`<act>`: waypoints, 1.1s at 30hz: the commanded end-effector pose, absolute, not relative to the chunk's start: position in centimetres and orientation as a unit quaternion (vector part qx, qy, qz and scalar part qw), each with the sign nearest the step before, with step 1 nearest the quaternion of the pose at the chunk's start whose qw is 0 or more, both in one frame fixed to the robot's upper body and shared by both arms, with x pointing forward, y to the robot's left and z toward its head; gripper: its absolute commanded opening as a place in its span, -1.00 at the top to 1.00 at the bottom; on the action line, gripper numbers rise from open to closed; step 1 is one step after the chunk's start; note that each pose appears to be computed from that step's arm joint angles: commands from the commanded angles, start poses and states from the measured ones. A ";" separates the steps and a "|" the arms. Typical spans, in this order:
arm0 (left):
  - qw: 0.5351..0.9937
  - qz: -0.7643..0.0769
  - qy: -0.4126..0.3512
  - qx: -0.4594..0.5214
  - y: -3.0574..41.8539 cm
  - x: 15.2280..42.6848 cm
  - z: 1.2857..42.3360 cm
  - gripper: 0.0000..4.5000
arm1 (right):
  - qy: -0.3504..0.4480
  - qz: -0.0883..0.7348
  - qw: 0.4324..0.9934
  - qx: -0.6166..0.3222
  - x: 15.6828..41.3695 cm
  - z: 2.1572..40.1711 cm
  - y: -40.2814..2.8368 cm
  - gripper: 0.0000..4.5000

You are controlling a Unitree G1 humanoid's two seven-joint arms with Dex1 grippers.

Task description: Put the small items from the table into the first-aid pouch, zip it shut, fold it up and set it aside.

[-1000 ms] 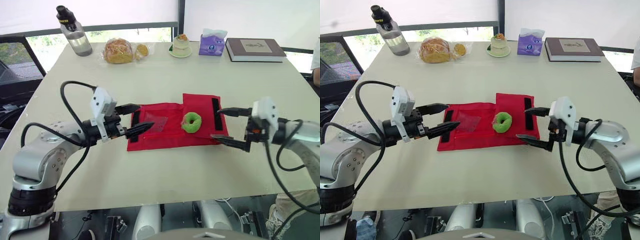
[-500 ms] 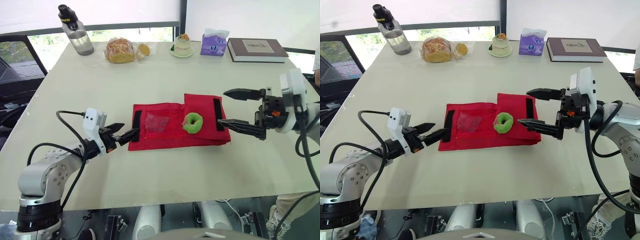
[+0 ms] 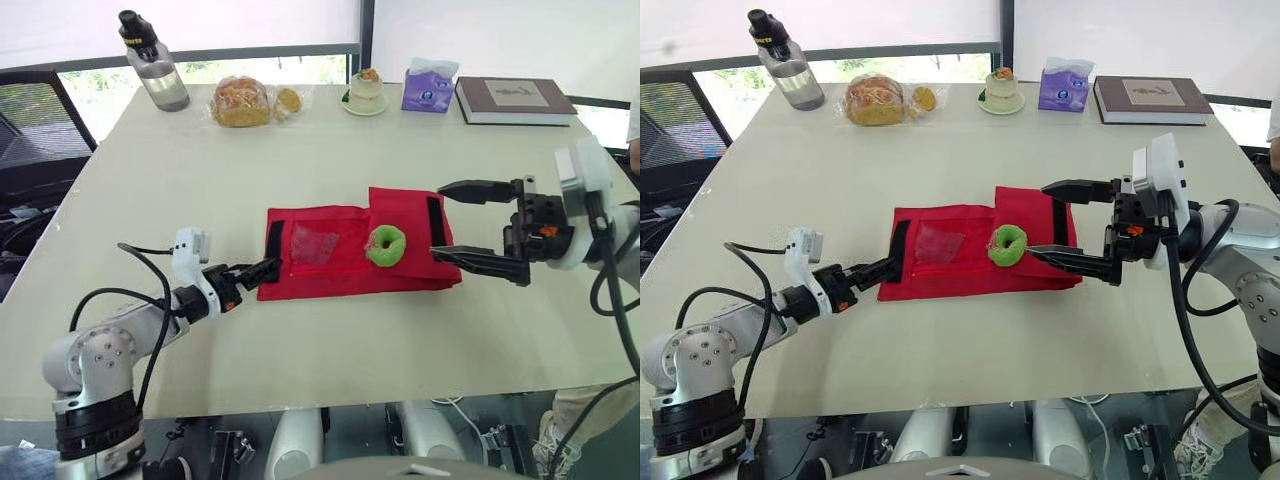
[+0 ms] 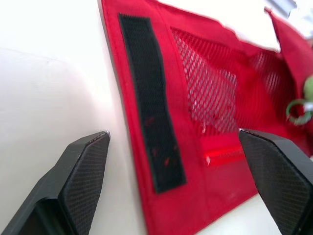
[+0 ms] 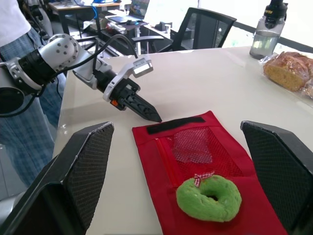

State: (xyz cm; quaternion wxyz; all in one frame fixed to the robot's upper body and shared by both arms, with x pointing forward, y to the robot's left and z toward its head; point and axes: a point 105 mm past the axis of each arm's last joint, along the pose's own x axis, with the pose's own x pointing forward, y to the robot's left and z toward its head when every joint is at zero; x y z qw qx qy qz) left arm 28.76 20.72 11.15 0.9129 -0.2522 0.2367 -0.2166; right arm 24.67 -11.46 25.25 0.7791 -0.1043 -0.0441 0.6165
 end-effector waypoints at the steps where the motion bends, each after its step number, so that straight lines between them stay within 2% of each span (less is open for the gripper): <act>1: 0.874 -0.284 0.233 -0.318 17.8 28.0 12.2 -1.00 | -0.062 0.616 0.776 -0.122 24.3 26.1 -11.1 -0.97; 5: 0.851 -0.319 0.224 -0.352 16.5 27.7 13.4 -1.00 | -0.054 0.604 0.783 -0.140 24.7 25.4 -11.2 -0.97; 6: 0.851 -0.317 0.224 -0.354 16.6 27.8 13.4 -0.76 | -0.050 0.604 0.783 -0.143 24.7 25.2 -11.3 -1.00; 8: 0.852 -0.311 0.224 -0.357 16.9 27.9 13.5 -0.45 | -0.049 0.604 0.782 -0.142 24.6 25.1 -11.2 -1.00; 11: 0.852 -0.306 0.223 -0.362 17.2 28.0 13.7 0.20 | -0.052 0.605 0.783 -0.139 24.5 25.2 -11.1 -1.00; 13: 0.851 -0.306 0.223 -0.363 17.4 27.9 13.8 0.65 | -0.053 0.605 0.783 -0.138 24.5 25.2 -11.1 -1.00; 14: 0.854 -0.305 0.228 -0.355 17.7 27.8 13.7 0.97 | -0.053 0.604 0.783 -0.137 24.5 25.2 -11.1 -1.00; 18: 0.863 -0.312 0.248 -0.309 18.8 27.1 13.5 0.97 | -0.053 0.605 0.783 -0.134 24.6 25.1 -10.9 -1.00; 25: 0.868 -0.339 0.255 -0.257 21.5 27.7 15.3 0.97 | -0.050 0.607 0.783 -0.126 25.0 24.4 -10.2 -1.00; 32: 0.871 -0.363 0.273 -0.186 23.3 30.2 16.0 0.97 | -0.021 0.604 0.785 -0.140 28.5 21.8 -7.9 -1.00; 33: 0.869 -0.373 0.272 -0.178 23.2 30.5 16.3 1.00 | -0.018 0.602 0.785 -0.146 29.2 21.4 -7.7 -0.76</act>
